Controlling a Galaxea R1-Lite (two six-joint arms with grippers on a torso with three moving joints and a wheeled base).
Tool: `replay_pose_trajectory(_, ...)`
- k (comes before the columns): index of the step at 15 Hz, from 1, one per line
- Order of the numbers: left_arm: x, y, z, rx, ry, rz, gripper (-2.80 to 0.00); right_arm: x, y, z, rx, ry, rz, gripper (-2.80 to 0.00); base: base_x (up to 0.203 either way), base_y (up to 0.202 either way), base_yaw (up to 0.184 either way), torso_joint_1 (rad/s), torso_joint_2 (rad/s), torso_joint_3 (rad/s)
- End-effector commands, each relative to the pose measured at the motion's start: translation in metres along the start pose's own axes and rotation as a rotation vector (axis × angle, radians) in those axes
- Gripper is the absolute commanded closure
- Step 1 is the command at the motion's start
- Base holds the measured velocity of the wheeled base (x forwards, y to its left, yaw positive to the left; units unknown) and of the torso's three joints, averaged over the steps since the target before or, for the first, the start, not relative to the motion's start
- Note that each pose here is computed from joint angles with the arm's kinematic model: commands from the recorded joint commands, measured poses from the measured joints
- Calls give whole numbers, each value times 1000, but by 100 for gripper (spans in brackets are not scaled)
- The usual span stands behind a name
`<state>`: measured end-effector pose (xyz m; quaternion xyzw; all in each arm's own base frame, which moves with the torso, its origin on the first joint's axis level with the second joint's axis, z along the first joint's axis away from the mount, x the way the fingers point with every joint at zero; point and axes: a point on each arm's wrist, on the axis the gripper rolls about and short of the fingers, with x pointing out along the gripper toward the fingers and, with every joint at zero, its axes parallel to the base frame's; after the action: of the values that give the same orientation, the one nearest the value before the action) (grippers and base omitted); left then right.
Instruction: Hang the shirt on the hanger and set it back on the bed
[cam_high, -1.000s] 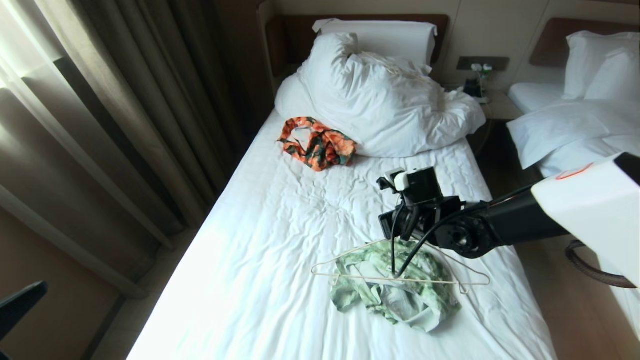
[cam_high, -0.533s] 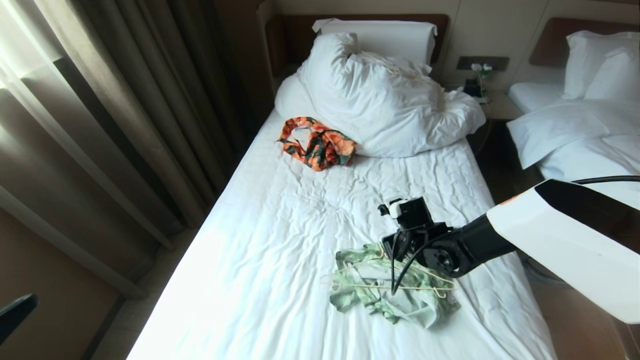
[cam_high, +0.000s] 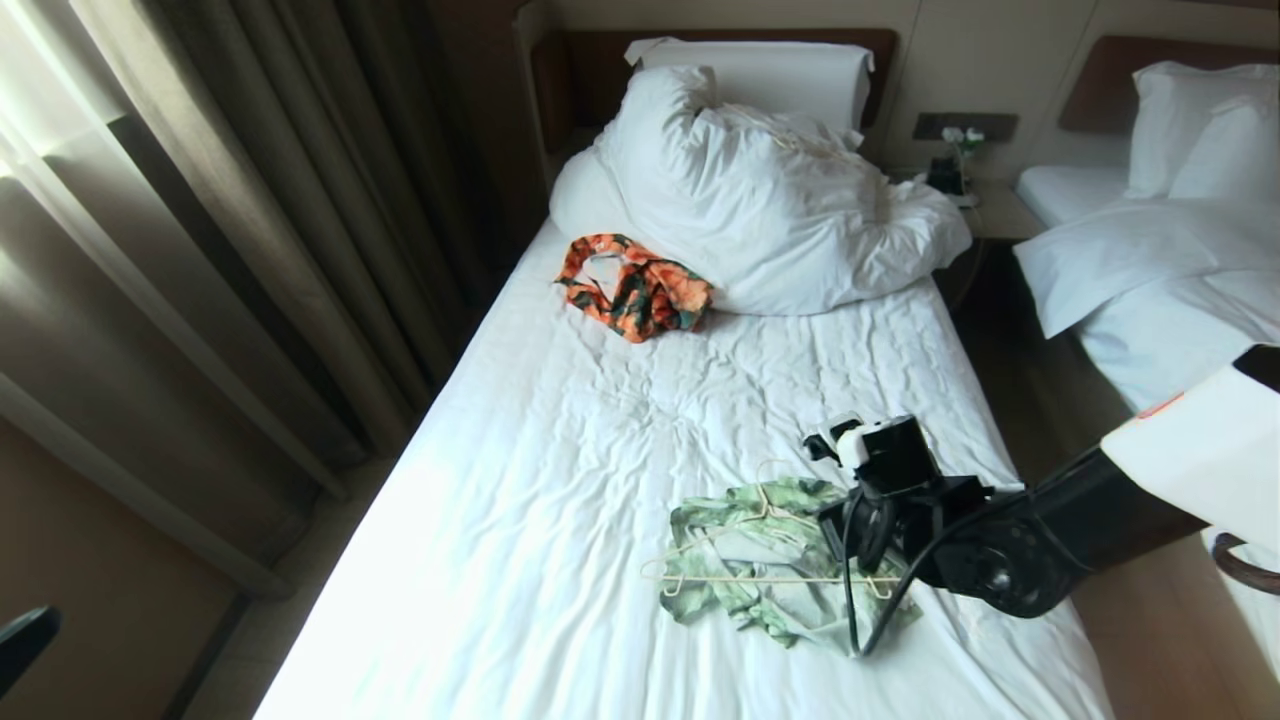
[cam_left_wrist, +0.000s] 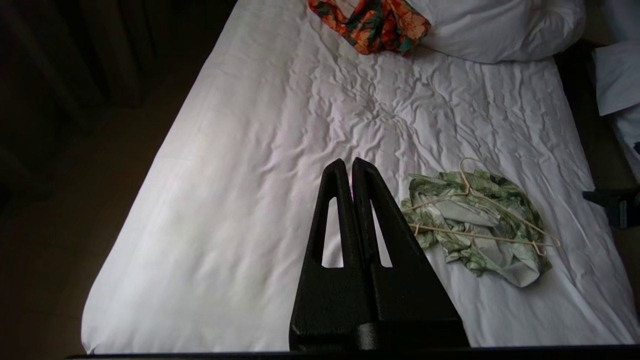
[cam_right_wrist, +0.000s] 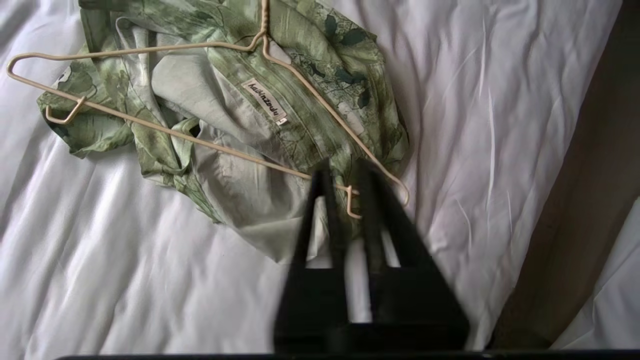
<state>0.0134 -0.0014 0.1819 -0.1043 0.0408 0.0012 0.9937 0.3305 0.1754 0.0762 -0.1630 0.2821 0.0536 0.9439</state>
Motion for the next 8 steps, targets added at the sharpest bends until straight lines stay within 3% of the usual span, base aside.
replay_pose_trajectory(1, -6, -1, -2, 2, -30, -18, 0, -40, -18, 13, 35, -77, -9, 0, 0, 0, 0, 0, 0, 0)
replay_pose_trajectory(4, -24, -1, -11, 10, -104, -99, 0, -103, -43, 32, 90, -208, -44, 0, 0, 0, 0, 0, 0, 0)
replay_pose_trajectory(6, -39, 2, -17, 16, -139, -195, 0, -158, -66, 38, 132, -298, -72, 0, 0, 0, 0, 0, 0, 0)
replay_pose_trajectory(8, -53, 4, -27, 15, -146, -184, 0, -213, -90, 36, 176, -378, -98, 0, 0, 0, 0, 0, 0, 0)
